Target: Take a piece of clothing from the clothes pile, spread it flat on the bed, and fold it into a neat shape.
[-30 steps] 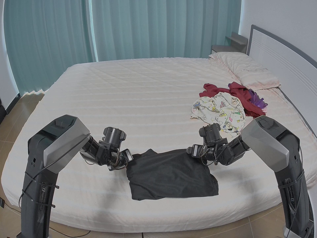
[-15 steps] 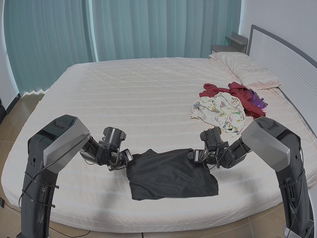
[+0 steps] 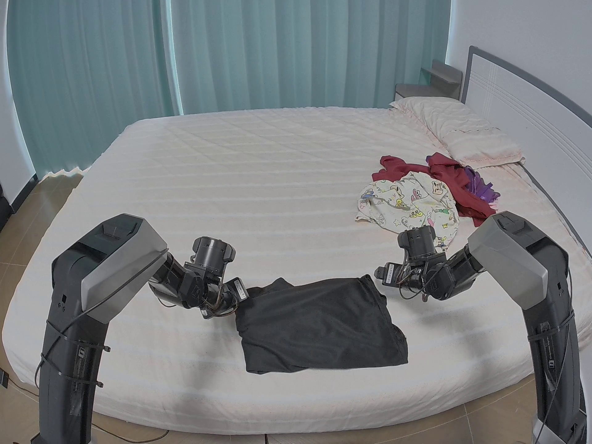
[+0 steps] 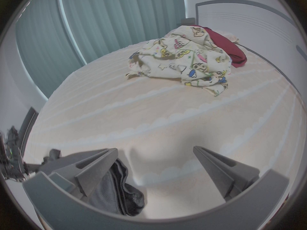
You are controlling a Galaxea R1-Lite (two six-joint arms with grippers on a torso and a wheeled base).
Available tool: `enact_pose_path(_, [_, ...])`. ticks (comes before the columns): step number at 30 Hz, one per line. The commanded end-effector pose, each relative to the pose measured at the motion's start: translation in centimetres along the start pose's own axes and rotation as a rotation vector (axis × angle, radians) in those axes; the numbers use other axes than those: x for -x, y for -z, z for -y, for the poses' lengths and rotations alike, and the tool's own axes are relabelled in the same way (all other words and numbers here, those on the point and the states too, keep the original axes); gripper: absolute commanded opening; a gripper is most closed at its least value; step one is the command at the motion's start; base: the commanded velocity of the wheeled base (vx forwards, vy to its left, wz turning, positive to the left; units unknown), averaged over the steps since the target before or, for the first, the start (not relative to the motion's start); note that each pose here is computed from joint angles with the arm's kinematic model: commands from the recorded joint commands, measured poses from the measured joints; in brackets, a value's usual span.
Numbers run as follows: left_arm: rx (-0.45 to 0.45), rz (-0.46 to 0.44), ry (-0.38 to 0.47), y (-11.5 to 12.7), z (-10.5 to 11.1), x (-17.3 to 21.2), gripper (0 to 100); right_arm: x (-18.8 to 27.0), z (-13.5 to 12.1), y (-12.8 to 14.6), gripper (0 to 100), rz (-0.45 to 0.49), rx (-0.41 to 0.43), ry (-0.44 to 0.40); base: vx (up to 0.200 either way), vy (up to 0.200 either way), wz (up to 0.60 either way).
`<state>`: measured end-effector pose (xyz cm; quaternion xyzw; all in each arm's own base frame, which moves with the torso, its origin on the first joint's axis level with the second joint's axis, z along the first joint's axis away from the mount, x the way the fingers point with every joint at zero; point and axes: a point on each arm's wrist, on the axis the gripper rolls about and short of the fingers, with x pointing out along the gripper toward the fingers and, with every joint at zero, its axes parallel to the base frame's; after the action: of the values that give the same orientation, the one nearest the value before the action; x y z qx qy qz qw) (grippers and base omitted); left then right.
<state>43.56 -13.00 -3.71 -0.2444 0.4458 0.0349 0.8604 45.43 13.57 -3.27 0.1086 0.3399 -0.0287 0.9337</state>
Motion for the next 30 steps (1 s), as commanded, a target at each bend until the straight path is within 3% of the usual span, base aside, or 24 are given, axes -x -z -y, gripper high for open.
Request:
enact_pose_path(1, [0.003, 0.000, -0.003, 0.0, -0.1, -0.1, 0, 0.5, -0.3, -1.1, 100, 0.011, -0.089, -0.041, 0.000, 0.000, 0.00])
enact_pose_path(5, [0.006, 0.002, -0.005, -0.2, -0.3, -0.1, 0, 0.8, -0.5, -0.8, 100, -0.025, -0.120, -0.100, 0.000, 0.000, 0.00])
enact_pose_path(18, [0.008, 0.001, -0.006, -0.1, -0.3, -0.1, 0, -0.4, -3.6, 1.5, 100, -0.073, -0.075, -0.197, 0.000, 0.000, 0.00])
enact_pose_path(19, [0.009, 0.001, -0.007, -0.2, -0.4, -0.1, 0, -0.4, -3.6, 1.4, 0, -0.071, -0.077, -0.198, 0.000, 0.000, 0.00])
enact_pose_path(30, [0.008, 0.002, -0.005, -0.1, -0.3, -0.1, 0, -1.2, -3.6, 1.0, 0, -0.059, -0.084, -0.184, 0.000, 0.000, 0.00])
